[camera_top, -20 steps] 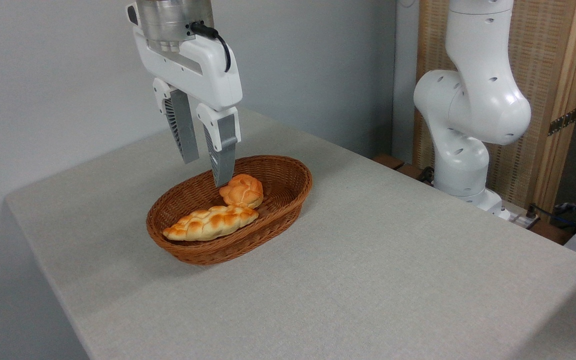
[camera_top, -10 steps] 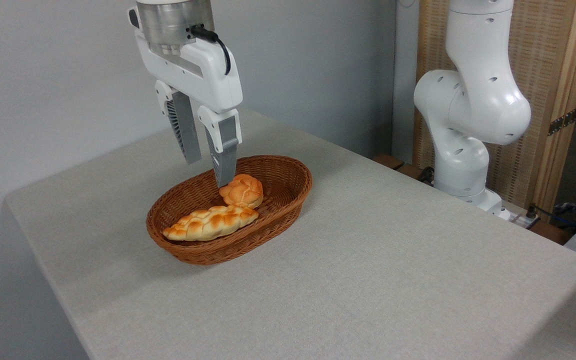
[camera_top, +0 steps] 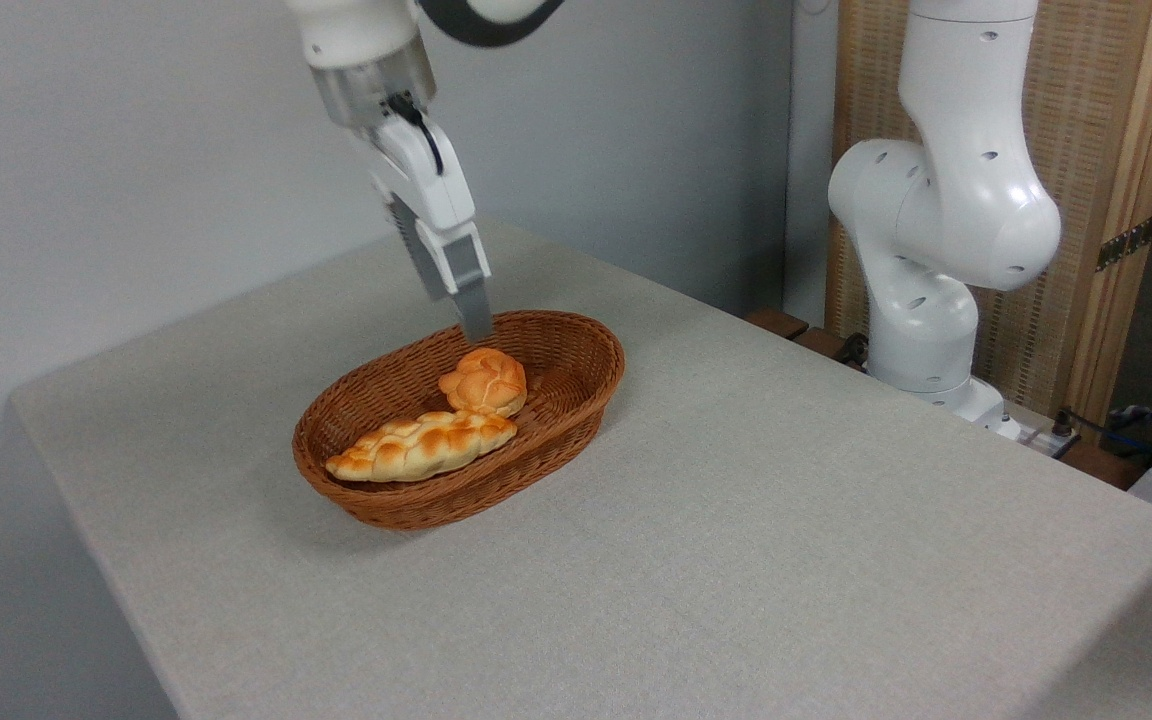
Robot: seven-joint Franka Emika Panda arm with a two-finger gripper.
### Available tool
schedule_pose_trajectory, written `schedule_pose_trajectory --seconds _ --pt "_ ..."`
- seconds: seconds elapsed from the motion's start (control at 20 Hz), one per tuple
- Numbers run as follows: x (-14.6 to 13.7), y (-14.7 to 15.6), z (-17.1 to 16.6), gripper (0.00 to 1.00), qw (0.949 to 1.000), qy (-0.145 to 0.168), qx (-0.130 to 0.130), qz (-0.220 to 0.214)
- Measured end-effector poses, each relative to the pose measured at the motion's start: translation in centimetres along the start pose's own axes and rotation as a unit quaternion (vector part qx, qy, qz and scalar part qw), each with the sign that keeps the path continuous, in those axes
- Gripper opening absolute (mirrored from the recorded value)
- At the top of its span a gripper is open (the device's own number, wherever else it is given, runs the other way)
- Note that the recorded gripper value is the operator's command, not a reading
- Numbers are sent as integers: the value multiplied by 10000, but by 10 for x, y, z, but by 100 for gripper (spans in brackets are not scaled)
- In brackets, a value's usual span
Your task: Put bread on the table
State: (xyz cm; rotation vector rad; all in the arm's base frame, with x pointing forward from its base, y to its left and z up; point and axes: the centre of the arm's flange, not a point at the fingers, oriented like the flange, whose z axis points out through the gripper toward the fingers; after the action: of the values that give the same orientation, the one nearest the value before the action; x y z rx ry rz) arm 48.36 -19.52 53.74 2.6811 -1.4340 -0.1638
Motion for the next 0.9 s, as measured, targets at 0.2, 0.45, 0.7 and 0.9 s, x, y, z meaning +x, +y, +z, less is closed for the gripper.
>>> schedule_pose_trajectory --seconds 0.2,0.45,0.7,0.9 --pt "6 14 42 100 9999 -116 -23 124" --pt "15 25 83 100 9996 4 122 266" --pt "18 29 91 100 9994 12 146 313" --pt "16 29 100 100 9994 9 150 306"
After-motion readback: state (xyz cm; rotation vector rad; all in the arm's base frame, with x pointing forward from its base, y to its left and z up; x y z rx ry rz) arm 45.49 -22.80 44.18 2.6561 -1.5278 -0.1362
